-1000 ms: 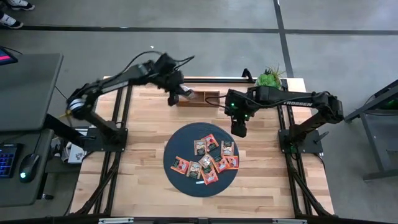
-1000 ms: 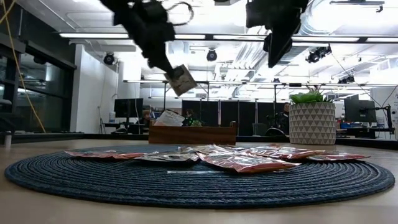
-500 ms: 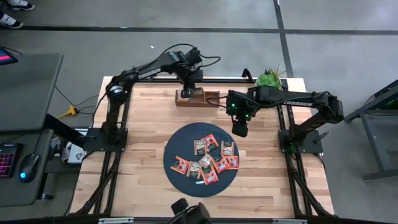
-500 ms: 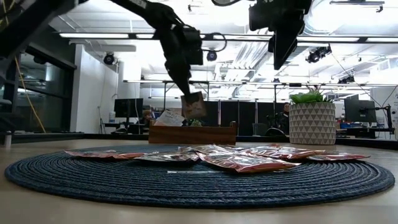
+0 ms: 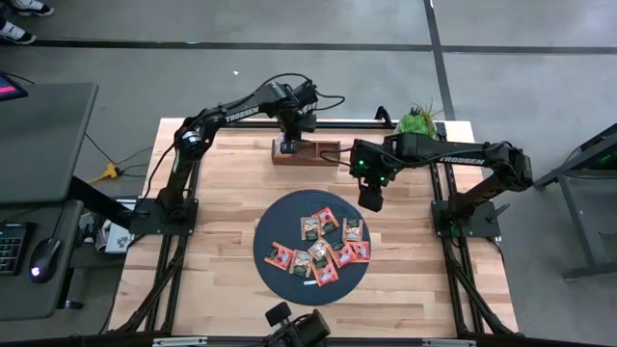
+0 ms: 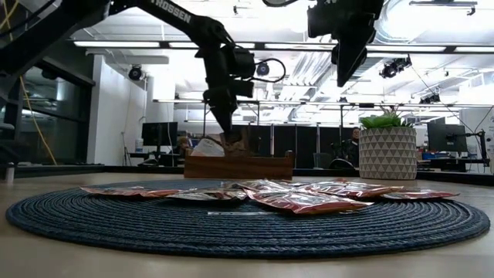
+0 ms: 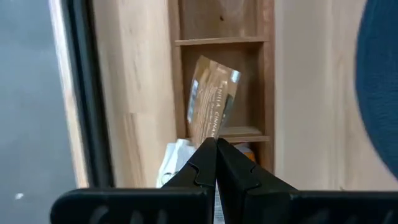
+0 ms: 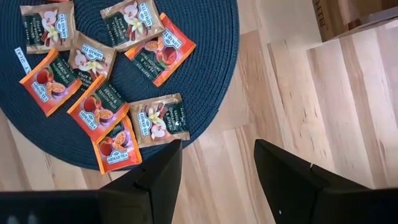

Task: Pick & Place Tea
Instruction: Put the brown tea bag into the middle section of the wooden organizer

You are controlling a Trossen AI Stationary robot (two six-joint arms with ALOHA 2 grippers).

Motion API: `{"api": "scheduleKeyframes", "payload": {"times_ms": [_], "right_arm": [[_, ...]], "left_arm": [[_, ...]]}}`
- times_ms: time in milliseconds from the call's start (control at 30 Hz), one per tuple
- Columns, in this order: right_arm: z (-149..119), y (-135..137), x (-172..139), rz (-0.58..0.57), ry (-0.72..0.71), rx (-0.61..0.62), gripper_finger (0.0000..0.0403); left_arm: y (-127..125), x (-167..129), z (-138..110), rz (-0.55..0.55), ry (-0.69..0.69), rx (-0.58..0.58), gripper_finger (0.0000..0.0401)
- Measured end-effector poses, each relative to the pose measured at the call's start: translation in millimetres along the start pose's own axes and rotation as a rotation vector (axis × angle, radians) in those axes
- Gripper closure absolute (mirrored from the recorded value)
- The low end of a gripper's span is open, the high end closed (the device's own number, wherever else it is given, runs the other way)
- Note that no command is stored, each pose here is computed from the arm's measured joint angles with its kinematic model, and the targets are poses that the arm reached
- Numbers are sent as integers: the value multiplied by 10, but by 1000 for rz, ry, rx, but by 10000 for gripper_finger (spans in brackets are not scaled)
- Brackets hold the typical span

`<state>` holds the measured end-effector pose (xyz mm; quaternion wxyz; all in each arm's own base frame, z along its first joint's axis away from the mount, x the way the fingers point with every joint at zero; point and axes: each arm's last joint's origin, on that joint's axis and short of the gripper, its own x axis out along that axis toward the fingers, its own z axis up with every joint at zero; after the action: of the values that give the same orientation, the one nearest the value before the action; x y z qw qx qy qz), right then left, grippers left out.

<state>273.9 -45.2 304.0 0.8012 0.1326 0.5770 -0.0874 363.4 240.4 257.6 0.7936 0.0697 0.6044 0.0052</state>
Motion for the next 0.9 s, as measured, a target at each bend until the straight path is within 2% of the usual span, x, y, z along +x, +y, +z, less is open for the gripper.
{"api": "scheduleKeyframes", "payload": {"times_ms": [267,533,900], "right_arm": [[22,2,0,-2,-24,-1,206],[39,3,-1,-4,-42,-1,206],[41,3,-1,-6,-44,8,206]], "left_arm": [[4,0,6,6,-3,-1,401],[-22,-1,19,-76,-58,-52,401],[-6,-1,25,-43,-51,-72,401]]}}
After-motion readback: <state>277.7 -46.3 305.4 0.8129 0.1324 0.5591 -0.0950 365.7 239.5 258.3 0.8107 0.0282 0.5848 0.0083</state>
